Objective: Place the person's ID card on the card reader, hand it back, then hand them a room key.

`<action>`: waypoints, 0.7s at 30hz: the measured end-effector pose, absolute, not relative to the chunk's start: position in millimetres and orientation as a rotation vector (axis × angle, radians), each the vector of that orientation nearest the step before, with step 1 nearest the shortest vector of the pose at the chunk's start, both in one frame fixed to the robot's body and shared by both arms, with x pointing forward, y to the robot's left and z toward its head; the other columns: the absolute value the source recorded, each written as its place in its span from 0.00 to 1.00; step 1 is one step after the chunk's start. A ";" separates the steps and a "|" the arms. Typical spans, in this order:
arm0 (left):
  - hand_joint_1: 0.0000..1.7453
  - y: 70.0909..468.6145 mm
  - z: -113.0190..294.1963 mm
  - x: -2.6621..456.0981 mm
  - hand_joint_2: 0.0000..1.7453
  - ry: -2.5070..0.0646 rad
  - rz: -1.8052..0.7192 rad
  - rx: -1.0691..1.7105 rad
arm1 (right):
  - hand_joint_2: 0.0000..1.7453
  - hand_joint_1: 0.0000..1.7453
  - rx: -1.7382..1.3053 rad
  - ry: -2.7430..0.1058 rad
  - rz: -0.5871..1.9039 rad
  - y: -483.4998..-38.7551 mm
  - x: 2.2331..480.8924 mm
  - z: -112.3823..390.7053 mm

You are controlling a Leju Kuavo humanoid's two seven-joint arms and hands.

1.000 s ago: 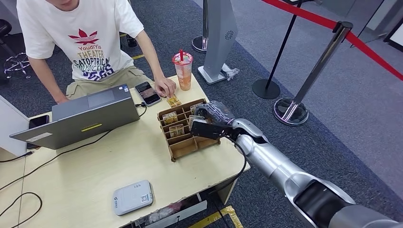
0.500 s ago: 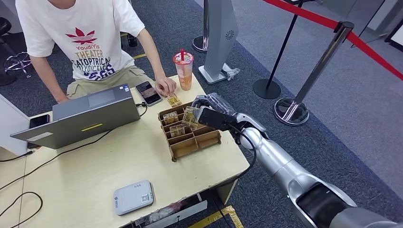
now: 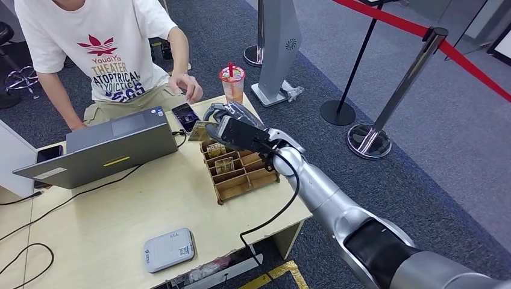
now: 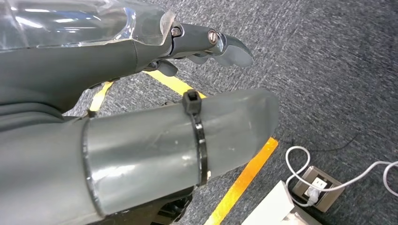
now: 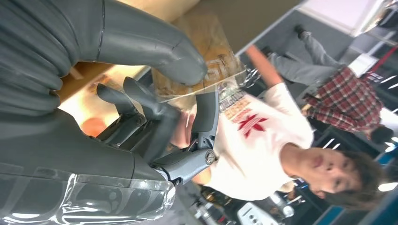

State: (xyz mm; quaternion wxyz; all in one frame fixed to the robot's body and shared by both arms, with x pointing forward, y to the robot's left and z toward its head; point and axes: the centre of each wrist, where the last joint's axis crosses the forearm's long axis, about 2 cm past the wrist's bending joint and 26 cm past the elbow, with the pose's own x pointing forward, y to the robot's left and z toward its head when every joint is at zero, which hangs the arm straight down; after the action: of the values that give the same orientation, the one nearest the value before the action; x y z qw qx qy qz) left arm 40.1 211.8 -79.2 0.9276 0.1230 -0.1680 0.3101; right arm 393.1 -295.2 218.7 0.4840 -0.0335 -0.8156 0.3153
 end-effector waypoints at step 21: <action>0.00 205.0 -82.2 38.4 0.00 -0.364 0.613 0.217 | 1.00 1.00 -0.069 -2.014 0.742 -234.3 428.9 240.5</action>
State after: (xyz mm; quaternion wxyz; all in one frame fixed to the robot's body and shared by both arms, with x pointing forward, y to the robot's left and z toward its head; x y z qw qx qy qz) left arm 38.4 205.0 -82.2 0.9314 0.1062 -0.1777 0.2995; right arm 428.9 -234.3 240.5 0.4767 -0.0283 -0.8245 0.3037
